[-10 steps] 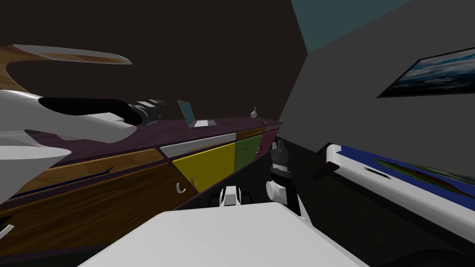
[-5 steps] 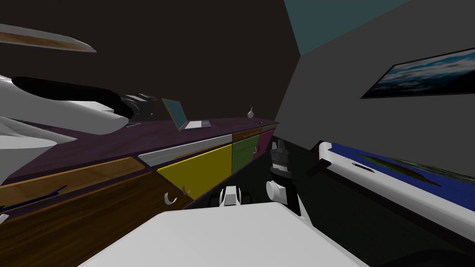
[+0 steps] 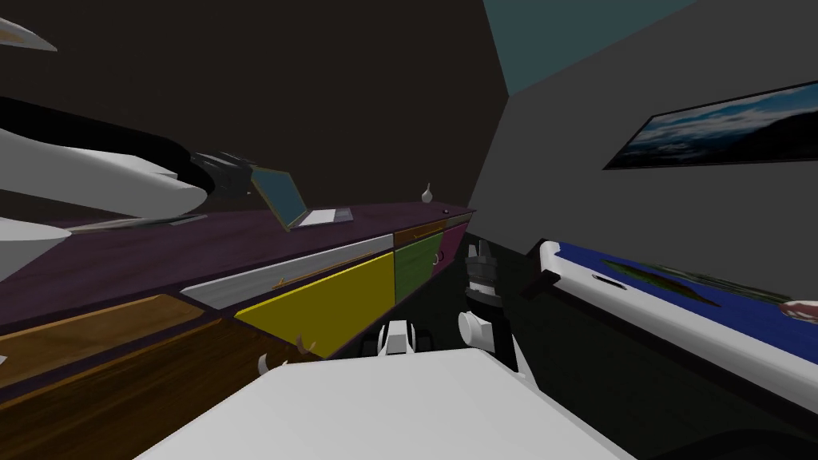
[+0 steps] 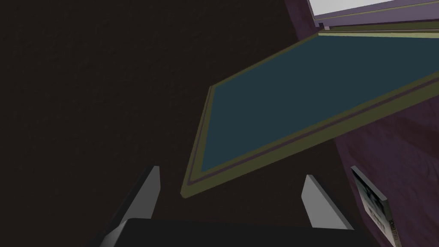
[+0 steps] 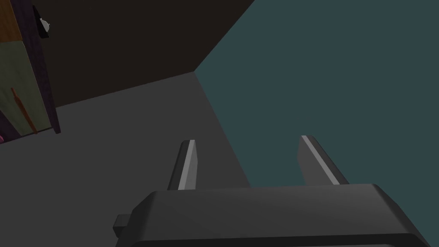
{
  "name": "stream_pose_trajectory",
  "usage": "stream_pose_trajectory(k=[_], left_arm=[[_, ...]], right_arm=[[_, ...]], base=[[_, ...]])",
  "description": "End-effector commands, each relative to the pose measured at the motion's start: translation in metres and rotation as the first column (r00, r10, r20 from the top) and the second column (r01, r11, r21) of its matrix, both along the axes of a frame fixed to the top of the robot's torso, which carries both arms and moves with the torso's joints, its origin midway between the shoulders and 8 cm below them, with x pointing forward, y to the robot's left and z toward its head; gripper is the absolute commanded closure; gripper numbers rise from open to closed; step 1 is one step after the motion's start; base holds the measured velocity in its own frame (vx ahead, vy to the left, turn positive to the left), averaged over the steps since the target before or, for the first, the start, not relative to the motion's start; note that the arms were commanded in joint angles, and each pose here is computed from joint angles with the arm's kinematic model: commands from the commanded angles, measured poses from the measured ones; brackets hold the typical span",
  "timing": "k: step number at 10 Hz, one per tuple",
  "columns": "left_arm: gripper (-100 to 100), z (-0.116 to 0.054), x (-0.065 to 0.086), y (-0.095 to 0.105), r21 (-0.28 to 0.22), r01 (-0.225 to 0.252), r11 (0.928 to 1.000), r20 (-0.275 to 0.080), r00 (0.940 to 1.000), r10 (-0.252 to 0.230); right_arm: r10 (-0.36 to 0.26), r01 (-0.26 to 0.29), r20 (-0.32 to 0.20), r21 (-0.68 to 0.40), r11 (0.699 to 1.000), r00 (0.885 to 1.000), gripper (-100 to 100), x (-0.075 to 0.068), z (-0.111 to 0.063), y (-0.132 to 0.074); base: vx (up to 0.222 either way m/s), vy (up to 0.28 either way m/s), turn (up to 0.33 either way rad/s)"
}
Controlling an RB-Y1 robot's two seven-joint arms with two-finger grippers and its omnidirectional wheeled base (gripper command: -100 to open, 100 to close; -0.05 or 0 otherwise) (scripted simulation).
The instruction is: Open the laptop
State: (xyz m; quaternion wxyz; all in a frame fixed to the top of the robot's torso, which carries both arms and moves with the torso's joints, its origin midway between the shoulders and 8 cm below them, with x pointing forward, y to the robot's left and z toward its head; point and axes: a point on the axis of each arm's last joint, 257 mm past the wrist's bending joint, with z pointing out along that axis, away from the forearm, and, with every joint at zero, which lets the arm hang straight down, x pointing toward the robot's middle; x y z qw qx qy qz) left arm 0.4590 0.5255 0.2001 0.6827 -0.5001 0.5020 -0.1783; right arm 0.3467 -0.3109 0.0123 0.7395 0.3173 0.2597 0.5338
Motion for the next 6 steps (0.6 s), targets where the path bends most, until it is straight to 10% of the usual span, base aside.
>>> stream_pose_trajectory(k=[1,2,3,6], left_arm=[[-100,0.005,-0.003,0.011,-0.001,-0.03,0.9995,-0.001,0.9995,0.03],[-100,0.002,-0.002,0.005,-0.001,-0.017,0.9999,0.0,0.9999,0.017],[100,0.003,-0.003,0.006,-0.002,-0.02,0.9998,-0.001,0.9998,0.02],[100,0.006,0.002,0.023,0.037,-0.02,0.9991,-0.029,0.9993,0.021]], right_arm=[[0.0,0.0,0.0,0.0,1.0,1.0,0,0.0,0.0,0.0],[0.0,0.0,0.0,0.0,1.0,1.0,0,0.0,0.0,0.0],[0.0,0.0,0.0,0.0,1.0,1.0,0,0.0,0.0,0.0],[0.0,0.0,0.0,0.0,1.0,1.0,0,0.0,0.0,0.0]], base=[[0.05,0.056,-0.192],[0.027,0.042,-0.052],[0.003,0.008,0.009],[0.001,-0.078,0.001]])
